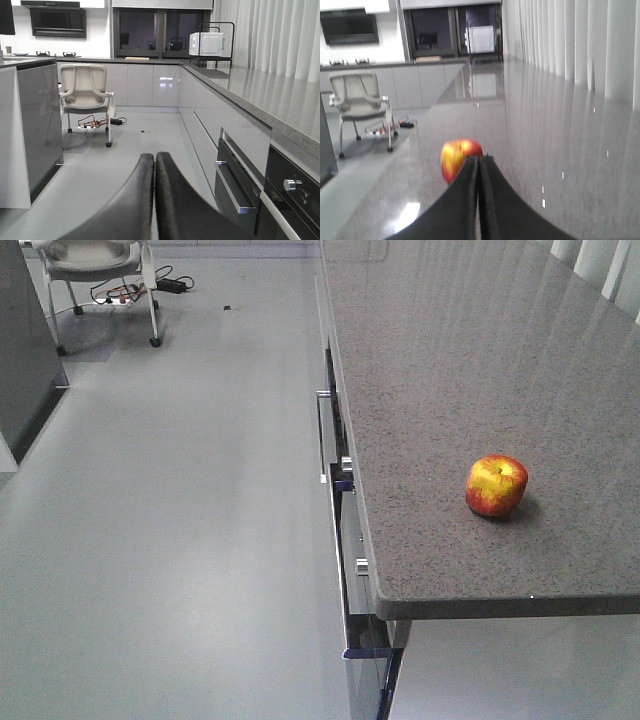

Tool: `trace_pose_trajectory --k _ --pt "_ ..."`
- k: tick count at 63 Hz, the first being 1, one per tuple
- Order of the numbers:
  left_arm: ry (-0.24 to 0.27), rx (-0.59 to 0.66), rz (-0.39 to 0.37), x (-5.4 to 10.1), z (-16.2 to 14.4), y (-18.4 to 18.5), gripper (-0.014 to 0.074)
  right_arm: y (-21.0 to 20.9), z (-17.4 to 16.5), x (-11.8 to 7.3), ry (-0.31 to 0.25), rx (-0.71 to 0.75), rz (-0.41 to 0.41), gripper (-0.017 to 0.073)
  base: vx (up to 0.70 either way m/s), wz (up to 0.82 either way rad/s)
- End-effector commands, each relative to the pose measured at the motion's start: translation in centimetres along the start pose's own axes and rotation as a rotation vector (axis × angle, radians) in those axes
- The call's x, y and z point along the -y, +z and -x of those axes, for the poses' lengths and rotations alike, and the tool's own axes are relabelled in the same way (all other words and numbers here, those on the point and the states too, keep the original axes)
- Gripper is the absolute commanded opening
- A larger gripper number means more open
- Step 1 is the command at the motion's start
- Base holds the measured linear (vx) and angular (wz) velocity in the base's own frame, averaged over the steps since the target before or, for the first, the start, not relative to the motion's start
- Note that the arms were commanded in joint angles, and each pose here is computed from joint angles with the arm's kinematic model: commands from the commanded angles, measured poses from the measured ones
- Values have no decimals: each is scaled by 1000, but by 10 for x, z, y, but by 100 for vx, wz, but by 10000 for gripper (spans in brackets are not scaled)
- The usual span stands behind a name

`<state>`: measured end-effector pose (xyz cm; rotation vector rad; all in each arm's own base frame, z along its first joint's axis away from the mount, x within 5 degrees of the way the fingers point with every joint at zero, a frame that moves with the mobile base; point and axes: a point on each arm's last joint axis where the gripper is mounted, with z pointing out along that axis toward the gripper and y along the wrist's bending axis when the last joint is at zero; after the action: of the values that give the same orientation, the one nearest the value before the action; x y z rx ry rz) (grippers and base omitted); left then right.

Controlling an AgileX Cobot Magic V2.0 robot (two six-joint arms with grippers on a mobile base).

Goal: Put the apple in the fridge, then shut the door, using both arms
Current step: 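Move the right gripper toward the red-yellow apple on the countertop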

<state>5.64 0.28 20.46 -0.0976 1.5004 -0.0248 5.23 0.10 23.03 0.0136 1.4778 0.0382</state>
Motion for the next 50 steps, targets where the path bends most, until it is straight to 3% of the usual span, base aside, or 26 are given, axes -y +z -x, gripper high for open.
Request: trace_pose_trajectory --k 1,10,23,34,50 --pt "-7 68 -2 0 0 -1 -6 0 46 -1 -28 105 -6 -4 0 0" --pt "-7 68 -2 0 0 -1 -6 8 88 -3 -47 33 3 -4 0 0" --pt "-7 68 -2 0 0 -1 -6 34 125 -6 -32 -128 20 -4 0 0" --pt "-7 68 -2 0 0 -1 -6 63 129 -8 10 -292 39 -4 0 0" --pt "-7 68 -2 0 0 -1 -6 103 115 -8 -22 -472 47 8 0 0"
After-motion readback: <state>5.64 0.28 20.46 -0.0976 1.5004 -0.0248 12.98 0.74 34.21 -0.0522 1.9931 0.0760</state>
